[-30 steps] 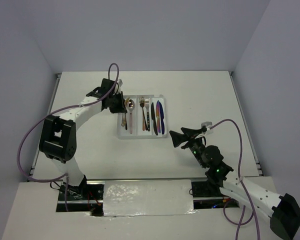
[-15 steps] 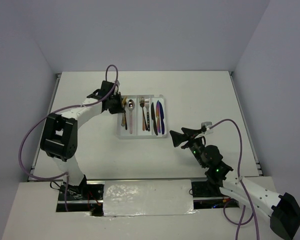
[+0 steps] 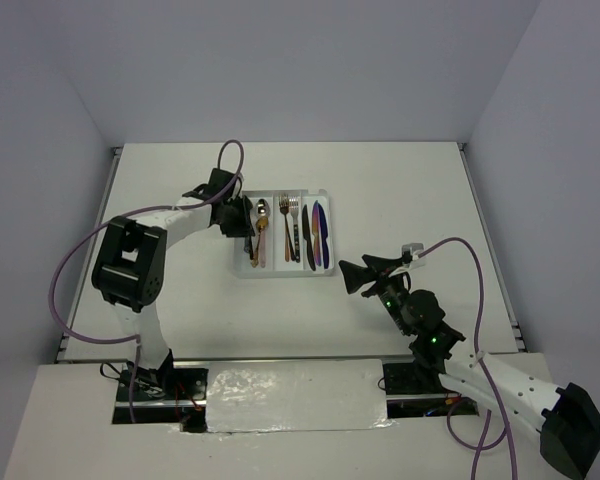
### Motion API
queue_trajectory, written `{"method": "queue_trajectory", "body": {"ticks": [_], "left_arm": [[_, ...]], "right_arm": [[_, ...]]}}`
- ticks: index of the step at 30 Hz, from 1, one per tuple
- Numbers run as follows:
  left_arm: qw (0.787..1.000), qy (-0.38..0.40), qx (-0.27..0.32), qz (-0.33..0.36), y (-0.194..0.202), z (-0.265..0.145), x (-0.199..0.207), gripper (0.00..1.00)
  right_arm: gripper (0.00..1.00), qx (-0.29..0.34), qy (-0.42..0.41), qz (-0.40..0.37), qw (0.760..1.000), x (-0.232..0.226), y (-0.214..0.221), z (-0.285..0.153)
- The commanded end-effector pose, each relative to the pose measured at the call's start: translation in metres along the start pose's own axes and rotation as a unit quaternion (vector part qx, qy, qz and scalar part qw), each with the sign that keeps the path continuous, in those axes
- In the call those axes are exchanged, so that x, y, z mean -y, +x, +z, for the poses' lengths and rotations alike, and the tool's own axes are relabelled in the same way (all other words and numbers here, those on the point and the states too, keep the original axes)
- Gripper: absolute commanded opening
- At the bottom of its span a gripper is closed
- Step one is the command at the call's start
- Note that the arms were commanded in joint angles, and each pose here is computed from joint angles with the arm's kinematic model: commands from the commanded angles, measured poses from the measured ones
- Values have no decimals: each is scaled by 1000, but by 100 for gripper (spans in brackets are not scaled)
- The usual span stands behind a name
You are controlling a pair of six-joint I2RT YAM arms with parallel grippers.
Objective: Sort the eating utensils into containers
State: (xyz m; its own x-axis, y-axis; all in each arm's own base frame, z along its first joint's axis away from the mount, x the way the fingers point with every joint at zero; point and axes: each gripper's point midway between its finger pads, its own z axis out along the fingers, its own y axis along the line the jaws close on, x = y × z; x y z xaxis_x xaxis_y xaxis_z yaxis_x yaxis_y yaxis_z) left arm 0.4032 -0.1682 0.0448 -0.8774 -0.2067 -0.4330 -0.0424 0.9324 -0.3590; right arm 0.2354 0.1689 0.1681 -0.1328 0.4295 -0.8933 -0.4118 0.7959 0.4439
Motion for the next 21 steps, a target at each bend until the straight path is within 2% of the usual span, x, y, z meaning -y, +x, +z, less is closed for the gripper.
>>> {"method": "queue_trajectory", "body": {"ticks": [1,2,7,10,12,13,14,15,16,21], "left_arm": [[1000,4,25,14,-17,-7,9,40],[1000,3,25,14,-17,-8,8,50],[998,-2,58,28,-37,-33,13,51],[992,10,117,38,-66,-68,29,53],[986,47,151,58,-77,-97,47,56],[981,64,168,68,-81,-105,55,61],[974,83,191,85,-85,-124,66,70],[969,100,201,98,-81,-127,71,99],[965,108,208,115,-76,-131,77,99],[947,110,261,148,-52,-158,77,99]], "right_arm": [[80,-10,16,-6,1000,17,21,-7],[81,-10,16,-6,1000,16,21,-7],[80,-11,21,-4,1000,14,15,-4],[81,-11,24,-1,1000,8,6,2],[84,-18,25,-2,1000,3,-1,7],[87,-19,26,-3,999,1,-4,9],[90,-22,31,-2,999,-2,-10,12],[96,-20,41,-1,999,-1,-14,13],[99,-18,47,0,999,-1,-18,15],[100,-22,96,0,995,2,-40,21]]}}
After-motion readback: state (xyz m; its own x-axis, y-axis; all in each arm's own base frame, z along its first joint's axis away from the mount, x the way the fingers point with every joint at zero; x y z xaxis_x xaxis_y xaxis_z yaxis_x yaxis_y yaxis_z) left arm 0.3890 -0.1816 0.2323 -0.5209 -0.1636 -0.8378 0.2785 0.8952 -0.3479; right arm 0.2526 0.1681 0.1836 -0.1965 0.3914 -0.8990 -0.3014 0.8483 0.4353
